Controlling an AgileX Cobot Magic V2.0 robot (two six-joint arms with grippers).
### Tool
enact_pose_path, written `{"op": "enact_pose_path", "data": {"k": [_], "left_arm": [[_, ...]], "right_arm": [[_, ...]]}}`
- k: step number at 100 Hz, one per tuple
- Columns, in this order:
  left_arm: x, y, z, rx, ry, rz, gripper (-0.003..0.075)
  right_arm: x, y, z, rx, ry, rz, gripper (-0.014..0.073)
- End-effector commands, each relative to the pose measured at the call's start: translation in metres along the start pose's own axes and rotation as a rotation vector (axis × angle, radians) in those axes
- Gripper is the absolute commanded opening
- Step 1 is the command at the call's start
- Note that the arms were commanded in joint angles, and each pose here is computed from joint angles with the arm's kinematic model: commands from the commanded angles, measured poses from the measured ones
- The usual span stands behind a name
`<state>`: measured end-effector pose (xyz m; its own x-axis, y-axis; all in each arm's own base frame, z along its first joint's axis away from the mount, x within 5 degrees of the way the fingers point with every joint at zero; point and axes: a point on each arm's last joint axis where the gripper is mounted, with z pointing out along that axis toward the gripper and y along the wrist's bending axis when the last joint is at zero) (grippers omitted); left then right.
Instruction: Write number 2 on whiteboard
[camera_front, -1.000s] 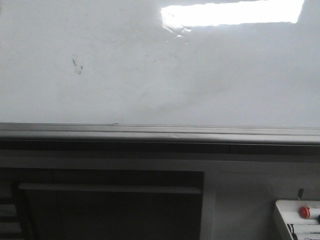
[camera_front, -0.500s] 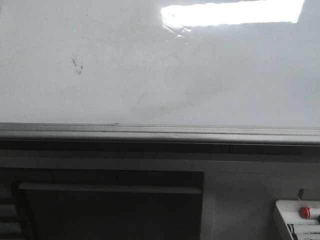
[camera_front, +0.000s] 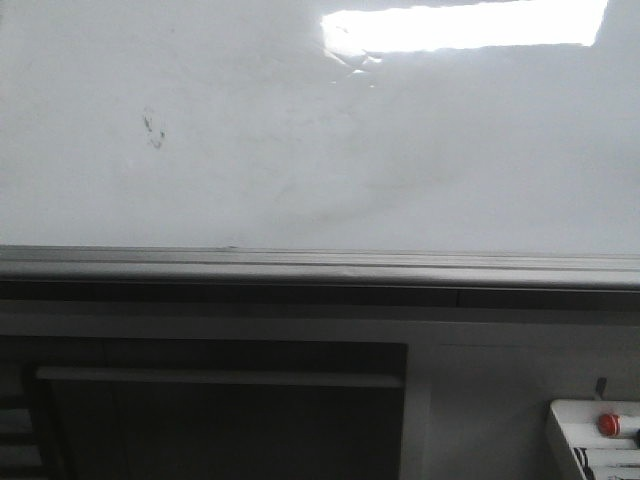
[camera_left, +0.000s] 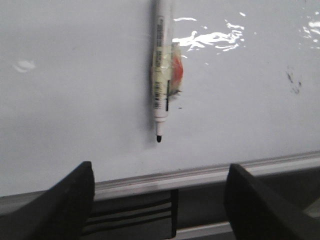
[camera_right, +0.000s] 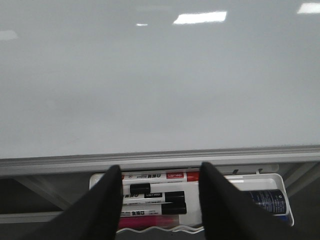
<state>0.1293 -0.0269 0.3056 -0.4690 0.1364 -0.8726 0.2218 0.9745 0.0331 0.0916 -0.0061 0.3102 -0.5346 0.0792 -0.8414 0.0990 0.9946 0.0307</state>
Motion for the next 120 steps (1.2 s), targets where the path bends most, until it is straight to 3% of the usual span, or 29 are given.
{"op": "enact_pose_path", "data": {"k": [1,48,90,99,120], "left_arm": [[-0.019,-0.003,0.009,0.02,-0.075,0.014,0.051],[-0.044,-0.002,0.085,0.012,0.046,0.026,0.0424],[-0.052,-0.003,0.12,0.018,0.094,0.012,0.0373],[-0.054,-0.003,0.12,0.018,0.087,0.012,0.0328],[-0.053,-0.003,0.119,0.018,0.094,0.012,0.0138]], "right_arm": [[-0.016,0.001,-0.004,-0.008,-0.098,-0.007,0.0331],[-0.014,0.001,-0.003,-0.007,-0.088,-0.007,0.0331],[-0.014,0.001,-0.003,-0.006,-0.083,-0.007,0.0331],[-0.013,0.001,-0.003,-0.005,-0.079,-0.007,0.0331],[-0.013,0.001,-0.003,-0.005,-0.075,-0.007,0.0331]]}}
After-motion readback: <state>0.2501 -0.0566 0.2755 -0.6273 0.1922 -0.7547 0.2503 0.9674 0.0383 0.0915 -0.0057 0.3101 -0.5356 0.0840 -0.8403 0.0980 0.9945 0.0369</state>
